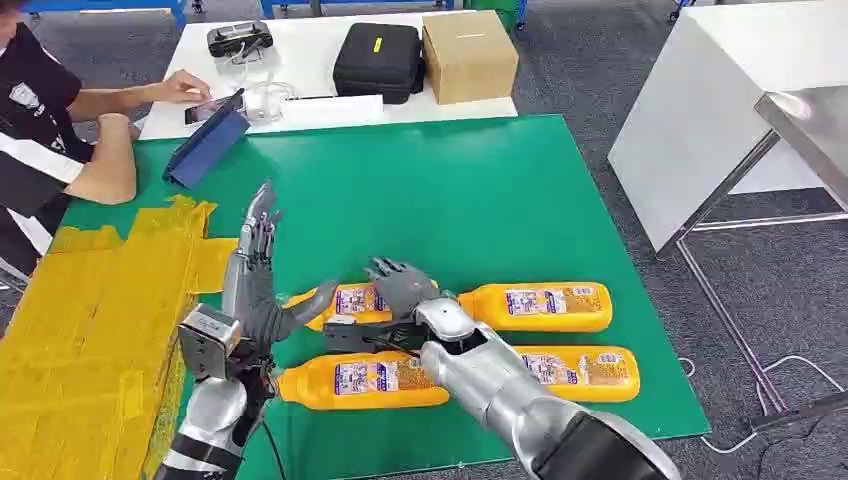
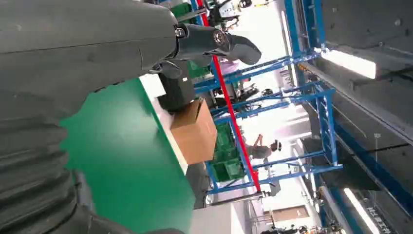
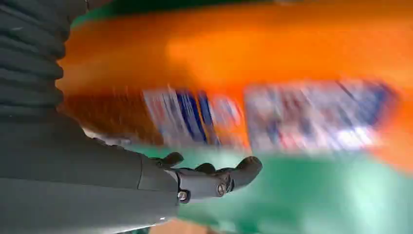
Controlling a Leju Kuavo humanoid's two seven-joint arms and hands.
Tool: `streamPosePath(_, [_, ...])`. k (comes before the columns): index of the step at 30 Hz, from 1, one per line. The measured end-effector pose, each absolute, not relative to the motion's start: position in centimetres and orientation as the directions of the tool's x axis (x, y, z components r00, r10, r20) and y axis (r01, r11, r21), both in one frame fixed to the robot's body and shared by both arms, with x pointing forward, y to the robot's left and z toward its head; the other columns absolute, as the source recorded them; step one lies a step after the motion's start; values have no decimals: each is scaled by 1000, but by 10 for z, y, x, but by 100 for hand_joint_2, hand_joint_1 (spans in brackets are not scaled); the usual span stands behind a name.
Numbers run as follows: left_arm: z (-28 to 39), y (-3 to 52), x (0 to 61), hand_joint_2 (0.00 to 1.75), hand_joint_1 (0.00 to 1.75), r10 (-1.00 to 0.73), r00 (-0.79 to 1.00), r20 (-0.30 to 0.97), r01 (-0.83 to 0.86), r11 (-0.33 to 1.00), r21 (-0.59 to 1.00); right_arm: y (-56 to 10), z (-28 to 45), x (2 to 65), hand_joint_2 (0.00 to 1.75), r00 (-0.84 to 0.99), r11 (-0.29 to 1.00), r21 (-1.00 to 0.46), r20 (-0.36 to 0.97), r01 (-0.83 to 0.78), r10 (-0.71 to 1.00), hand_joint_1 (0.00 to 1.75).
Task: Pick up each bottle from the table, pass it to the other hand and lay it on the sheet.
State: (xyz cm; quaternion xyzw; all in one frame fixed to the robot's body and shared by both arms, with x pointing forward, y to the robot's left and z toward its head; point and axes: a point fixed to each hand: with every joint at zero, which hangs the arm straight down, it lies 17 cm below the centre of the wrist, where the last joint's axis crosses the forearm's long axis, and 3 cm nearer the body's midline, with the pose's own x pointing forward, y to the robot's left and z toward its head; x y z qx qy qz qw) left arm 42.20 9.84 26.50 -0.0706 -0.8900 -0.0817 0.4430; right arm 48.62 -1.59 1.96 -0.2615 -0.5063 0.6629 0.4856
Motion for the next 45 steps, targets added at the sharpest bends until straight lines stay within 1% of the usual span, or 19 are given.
streamPosePath(3, [264, 97, 425, 175, 0, 53, -593, 803, 197, 977, 82, -34, 7, 489, 175, -367, -116, -899, 52, -422, 929, 0])
streamPosePath(4, [264, 97, 426, 175, 0, 52, -592, 804, 197, 977, 82, -38, 6, 491, 175, -363, -141, -894, 26, -426, 931, 7])
streamPosePath(5, [264, 97, 427, 175, 0, 53, -592, 804, 197, 977, 81, -41, 6, 493, 175, -361, -156, -891, 10, -427, 933, 40])
streamPosePath(6, [264, 96, 428, 175, 0, 53, -592, 804, 196, 977, 79, -44, 6, 495, 175, -358, -170, -888, -6, -428, 934, 94])
streamPosePath(7, [265, 96, 428, 175, 0, 54, -591, 805, 196, 978, 78, -46, 6, 496, 175, -356, -180, -885, -17, -429, 934, 136])
streamPosePath(12, [263, 96, 431, 175, 0, 57, -583, 811, 196, 978, 73, -51, 5, 498, 175, -353, -203, -877, -41, -435, 935, 136])
streamPosePath(13, [263, 95, 432, 175, 0, 56, -582, 812, 196, 978, 73, -52, 5, 498, 175, -354, -204, -877, -42, -436, 934, 155])
streamPosePath(14, [262, 95, 432, 175, 0, 55, -580, 812, 197, 978, 74, -52, 5, 499, 175, -353, -205, -876, -43, -436, 935, 169])
streamPosePath(15, [262, 95, 432, 175, 0, 56, -581, 812, 197, 978, 73, -52, 5, 499, 175, -353, -207, -876, -45, -437, 935, 175])
streamPosePath(17, [262, 95, 432, 175, 0, 56, -579, 813, 198, 977, 74, -53, 5, 499, 175, -352, -205, -876, -43, -437, 935, 175])
streamPosePath(23, [263, 90, 431, 175, 0, 61, -580, 812, 207, 975, 75, -44, 22, 507, 175, -339, -118, -927, 11, -357, 941, 175])
streamPosePath(24, [263, 90, 431, 175, 0, 61, -580, 812, 208, 975, 75, -42, 27, 510, 175, -335, -91, -941, 25, -326, 942, 175])
streamPosePath(28, [259, 88, 429, 175, 0, 61, -575, 816, 211, 974, 76, -34, 72, 522, 175, -334, 70, -992, 102, -105, 937, 175])
streamPosePath(32, [256, 88, 427, 175, 0, 58, -571, 819, 210, 975, 78, -36, 92, 525, 175, -330, 143, -990, 139, -14, 934, 175])
streamPosePath(35, [256, 87, 424, 175, 0, 50, -574, 817, 206, 975, 85, -36, 122, 519, 175, -357, 273, -955, 215, 119, 909, 175])
streamPosePath(37, [256, 86, 422, 175, 0, 47, -578, 814, 206, 974, 90, -36, 141, 514, 175, -386, 347, -921, 259, 178, 886, 175])
streamPosePath(41, [257, 86, 417, 175, 0, 37, -588, 808, 197, 975, 99, -42, 167, 502, 175, -438, 503, -836, 377, 217, 816, 175])
streamPosePath(45, [257, 86, 413, 175, 0, 36, -589, 807, 198, 975, 101, -73, 172, 506, 175, -379, 641, -734, 540, 225, 751, 175])
